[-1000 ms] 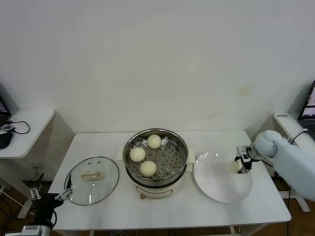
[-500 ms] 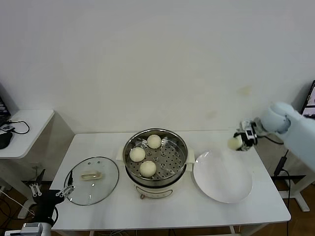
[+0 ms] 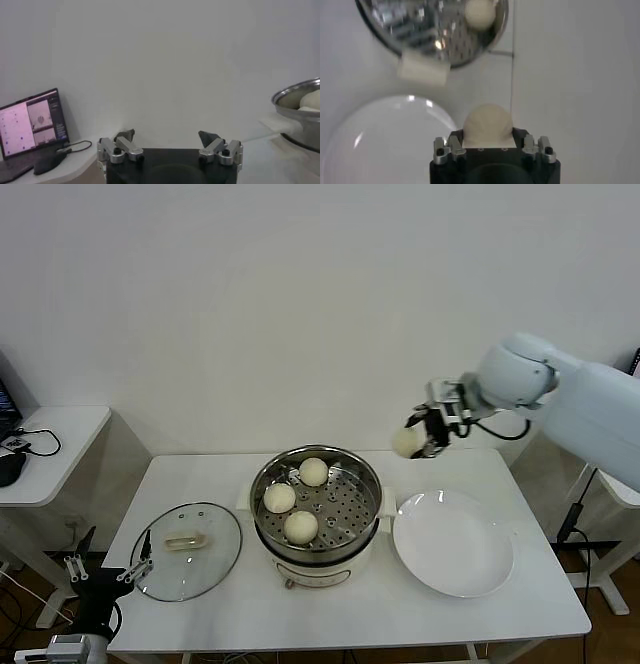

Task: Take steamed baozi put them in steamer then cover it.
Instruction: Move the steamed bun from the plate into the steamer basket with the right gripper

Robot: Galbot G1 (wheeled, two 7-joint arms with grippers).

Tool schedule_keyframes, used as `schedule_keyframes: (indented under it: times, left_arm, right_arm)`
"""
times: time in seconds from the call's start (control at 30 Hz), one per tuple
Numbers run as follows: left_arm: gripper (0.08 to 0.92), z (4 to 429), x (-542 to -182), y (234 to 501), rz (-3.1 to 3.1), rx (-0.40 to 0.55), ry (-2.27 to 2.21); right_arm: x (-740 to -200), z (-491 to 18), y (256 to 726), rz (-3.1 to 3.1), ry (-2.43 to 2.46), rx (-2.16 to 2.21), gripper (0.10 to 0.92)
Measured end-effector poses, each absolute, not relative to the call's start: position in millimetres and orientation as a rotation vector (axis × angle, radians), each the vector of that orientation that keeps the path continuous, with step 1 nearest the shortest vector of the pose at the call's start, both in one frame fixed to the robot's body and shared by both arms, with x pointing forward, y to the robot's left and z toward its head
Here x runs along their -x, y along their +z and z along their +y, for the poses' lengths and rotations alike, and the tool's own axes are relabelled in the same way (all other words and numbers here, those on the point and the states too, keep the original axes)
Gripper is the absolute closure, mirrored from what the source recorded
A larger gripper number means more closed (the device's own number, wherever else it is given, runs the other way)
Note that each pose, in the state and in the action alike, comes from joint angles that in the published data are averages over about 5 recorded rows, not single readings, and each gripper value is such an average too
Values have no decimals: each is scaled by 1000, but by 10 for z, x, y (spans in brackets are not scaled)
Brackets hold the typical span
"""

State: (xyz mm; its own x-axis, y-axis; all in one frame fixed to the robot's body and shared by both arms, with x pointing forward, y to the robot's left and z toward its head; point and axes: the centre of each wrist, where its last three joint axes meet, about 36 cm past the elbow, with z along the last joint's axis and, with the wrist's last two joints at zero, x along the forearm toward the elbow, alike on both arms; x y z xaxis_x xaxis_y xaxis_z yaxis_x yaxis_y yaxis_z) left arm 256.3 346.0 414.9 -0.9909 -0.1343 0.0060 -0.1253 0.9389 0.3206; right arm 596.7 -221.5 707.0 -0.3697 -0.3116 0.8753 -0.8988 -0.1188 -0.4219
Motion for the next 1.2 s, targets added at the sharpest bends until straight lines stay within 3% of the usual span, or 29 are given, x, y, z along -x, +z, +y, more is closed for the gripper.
schedule_keyframes:
  times: [0.63, 1.2]
  left_arm:
    - [177, 3547, -2562, 4127, -3060, -253, -502]
    - [177, 3561, -2557, 4106, -3060, -260, -501]
  right_arm:
    - [-5960, -1254, 6350, -1530, 1401, -1416, 403]
    - [-6104, -1140, 5824, -1492, 1395, -1341, 403]
